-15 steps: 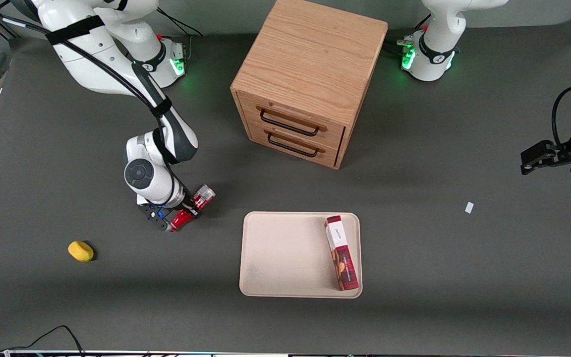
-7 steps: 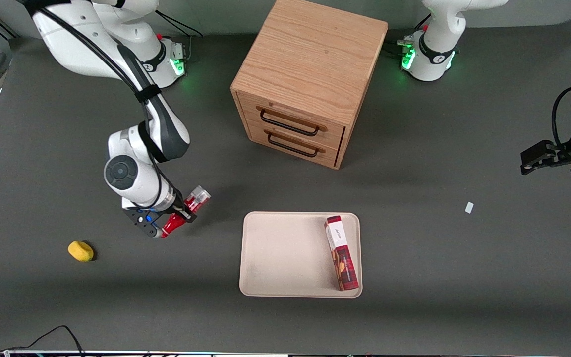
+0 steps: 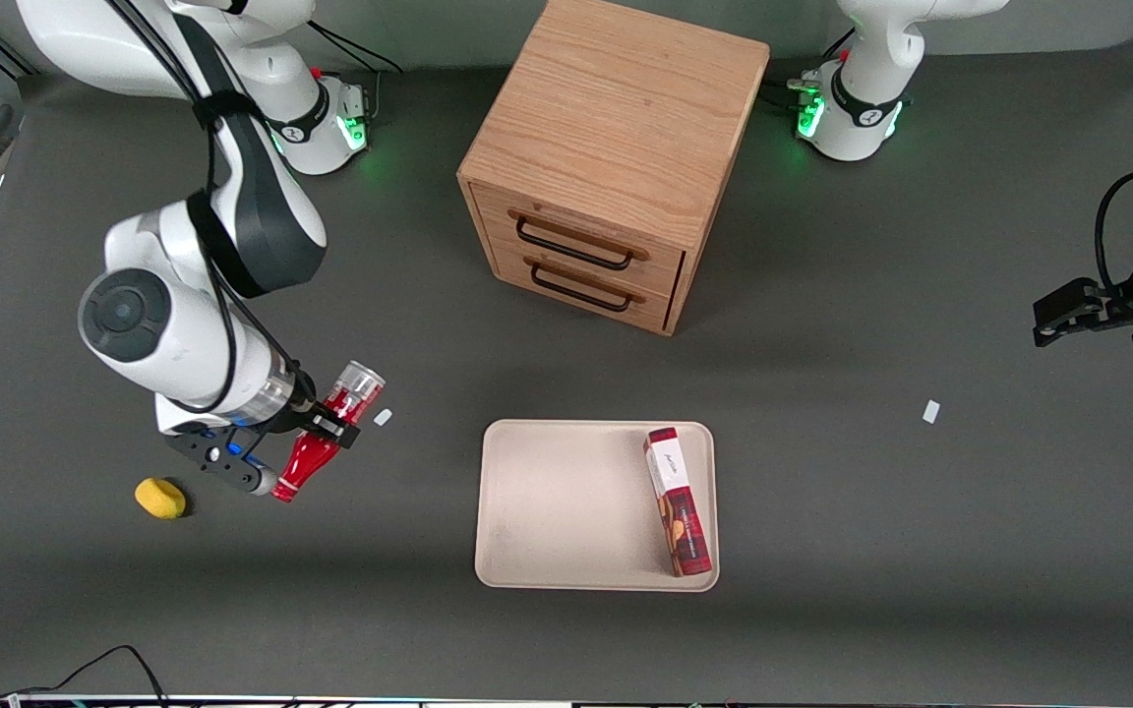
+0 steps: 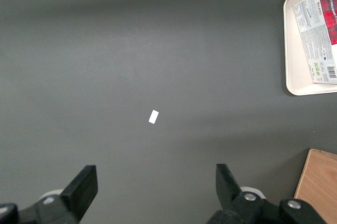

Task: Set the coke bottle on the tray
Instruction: 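Lift the bottle with the right gripper and carry it toward the white tray, then lower the bottle onto the tray beside the snack box and open the right gripper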

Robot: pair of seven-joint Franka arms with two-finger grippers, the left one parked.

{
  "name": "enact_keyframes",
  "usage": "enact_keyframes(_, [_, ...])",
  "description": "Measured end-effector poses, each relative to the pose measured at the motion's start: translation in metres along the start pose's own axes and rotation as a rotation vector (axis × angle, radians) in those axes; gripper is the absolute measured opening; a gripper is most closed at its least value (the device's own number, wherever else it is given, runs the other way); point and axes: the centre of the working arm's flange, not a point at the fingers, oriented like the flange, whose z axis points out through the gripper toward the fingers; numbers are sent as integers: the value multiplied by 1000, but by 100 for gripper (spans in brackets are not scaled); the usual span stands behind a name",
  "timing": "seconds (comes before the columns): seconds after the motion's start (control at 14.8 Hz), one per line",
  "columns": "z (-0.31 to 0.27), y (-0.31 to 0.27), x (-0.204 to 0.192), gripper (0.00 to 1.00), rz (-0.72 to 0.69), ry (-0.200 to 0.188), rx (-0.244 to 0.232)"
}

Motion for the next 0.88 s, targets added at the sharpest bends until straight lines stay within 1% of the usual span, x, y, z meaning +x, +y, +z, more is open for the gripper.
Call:
enact_keyframes(0.14, [-11,-23,-2,56,-134,19,25])
enact_keyframes(0.27, [-1,-46,-3,56,-286,28,51])
enact_keyframes(0.34, [9,-59,-2,56,-355,40,74])
enact_keyframes(0.47, [39,-89,-2,56,-465,76,133])
enact_keyframes(0.61, [77,-112,-5,56,-540,105,174])
enact_keyframes(0.75, [115,-127,-12,56,-568,107,185])
enact_keyframes(0.88, [151,-135,-19,56,-579,84,177])
